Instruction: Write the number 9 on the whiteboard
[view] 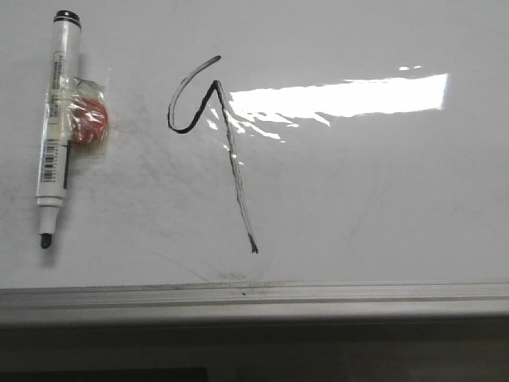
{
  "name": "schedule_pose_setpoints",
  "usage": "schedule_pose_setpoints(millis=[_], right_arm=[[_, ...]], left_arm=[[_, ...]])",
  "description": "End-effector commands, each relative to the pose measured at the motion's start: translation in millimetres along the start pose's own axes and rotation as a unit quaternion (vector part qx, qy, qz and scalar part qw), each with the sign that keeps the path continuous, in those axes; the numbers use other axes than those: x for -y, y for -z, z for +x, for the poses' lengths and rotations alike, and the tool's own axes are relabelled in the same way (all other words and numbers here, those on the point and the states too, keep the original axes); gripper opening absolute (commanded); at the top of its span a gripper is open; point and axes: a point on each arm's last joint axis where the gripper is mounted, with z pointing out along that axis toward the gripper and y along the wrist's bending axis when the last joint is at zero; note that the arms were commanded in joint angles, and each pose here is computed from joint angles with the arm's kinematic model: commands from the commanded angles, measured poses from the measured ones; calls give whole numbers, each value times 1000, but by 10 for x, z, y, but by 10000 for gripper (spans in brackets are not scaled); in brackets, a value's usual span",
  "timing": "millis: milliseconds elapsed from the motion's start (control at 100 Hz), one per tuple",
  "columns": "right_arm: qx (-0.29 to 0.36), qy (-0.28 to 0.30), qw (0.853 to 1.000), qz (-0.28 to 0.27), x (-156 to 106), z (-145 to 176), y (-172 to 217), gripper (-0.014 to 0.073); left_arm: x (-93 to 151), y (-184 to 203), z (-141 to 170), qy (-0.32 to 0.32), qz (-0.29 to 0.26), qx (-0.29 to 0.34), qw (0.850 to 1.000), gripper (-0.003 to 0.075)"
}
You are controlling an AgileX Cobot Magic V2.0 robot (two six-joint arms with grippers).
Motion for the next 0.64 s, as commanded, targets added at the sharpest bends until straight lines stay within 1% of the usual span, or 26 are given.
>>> schedule_pose_setpoints(millis=[0, 630], right_arm=[[6, 10, 1000, 4, 8, 23, -2, -63], [13, 10, 1000, 3, 7, 13, 3, -63]], left_arm=[[1, -5, 49, 6, 4, 32, 999, -20], [1, -5, 49, 6, 4, 32, 999, -20]])
